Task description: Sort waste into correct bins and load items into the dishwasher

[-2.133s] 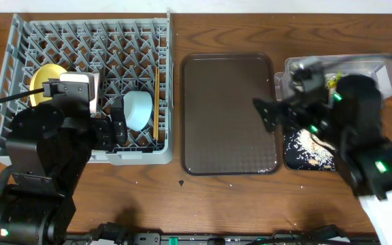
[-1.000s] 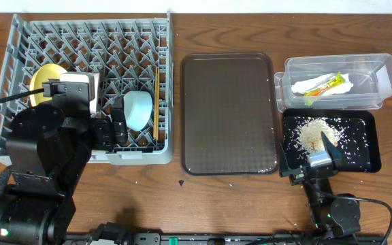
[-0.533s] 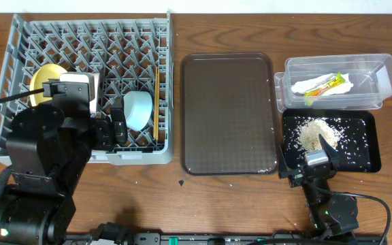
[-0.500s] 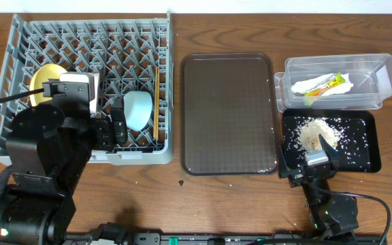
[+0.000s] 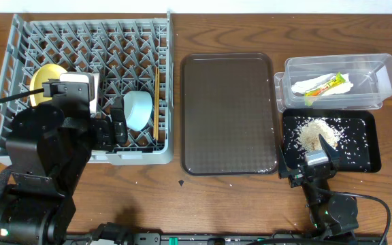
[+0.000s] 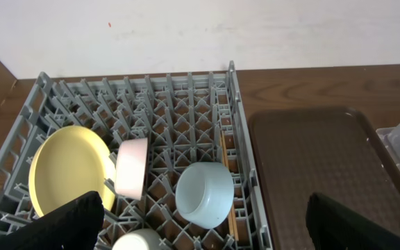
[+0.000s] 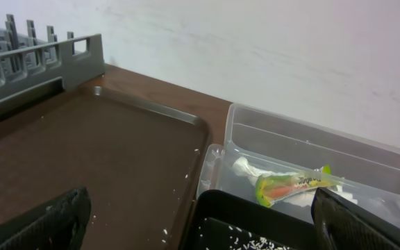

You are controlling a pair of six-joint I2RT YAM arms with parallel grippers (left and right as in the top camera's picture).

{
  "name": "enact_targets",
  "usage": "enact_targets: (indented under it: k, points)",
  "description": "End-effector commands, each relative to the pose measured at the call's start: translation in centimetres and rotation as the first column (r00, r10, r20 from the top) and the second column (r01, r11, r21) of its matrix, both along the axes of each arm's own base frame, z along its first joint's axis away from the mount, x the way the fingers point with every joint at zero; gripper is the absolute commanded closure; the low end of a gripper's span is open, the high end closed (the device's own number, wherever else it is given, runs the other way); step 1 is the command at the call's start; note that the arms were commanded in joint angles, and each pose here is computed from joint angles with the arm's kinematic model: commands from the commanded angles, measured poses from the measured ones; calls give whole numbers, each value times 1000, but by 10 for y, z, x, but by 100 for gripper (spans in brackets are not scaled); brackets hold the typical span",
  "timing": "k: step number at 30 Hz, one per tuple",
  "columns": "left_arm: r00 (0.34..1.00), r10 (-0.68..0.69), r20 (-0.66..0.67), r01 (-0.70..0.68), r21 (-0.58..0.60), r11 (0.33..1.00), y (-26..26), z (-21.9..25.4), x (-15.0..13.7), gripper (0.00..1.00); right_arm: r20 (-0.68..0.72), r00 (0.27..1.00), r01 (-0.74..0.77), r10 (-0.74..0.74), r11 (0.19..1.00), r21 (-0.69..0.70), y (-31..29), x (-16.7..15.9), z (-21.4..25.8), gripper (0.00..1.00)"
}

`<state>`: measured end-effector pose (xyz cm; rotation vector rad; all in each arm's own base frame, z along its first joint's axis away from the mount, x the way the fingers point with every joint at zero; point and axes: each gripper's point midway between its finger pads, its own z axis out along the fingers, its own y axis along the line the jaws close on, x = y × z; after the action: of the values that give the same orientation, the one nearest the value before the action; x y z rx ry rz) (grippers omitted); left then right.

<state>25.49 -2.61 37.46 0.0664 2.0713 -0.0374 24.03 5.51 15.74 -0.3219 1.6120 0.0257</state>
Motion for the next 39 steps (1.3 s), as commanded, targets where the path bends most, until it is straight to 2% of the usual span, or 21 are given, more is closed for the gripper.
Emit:
enact_targets:
  k: [1,5,8,13,23,27,39]
  points:
    - [1000,10,5,-10,-5,1000,2,0,-4,7,1,1000,22,-22,1000,-12,-5,1,-1,1]
    - [999,38,29,-39,31,999,12,-8,-9,6,1,1000,22,-22,1000,-12,-5,1,-1,1]
    - [990,91,111,-90,-8,996,22,-10,-6,7,1,1000,22,-22,1000,-12,-5,1,-1,1]
    - [949,176,261,-161,-78,984,39,-33,-6,7,1,1000,22,-22,1000,-12,-5,1,-1,1]
    - [855,196,479,-157,-121,980,44,-92,-28,7,1,1000,22,-22,1000,-12,-5,1,-1,1]
    - [834,196,516,-152,-128,980,44,-126,-33,7,1,1000,22,-22,1000,-12,-5,1,-1,1]
    - [886,183,427,-149,-111,983,41,-213,-9,7,1,1000,22,-22,1000,-12,-5,1,-1,1]
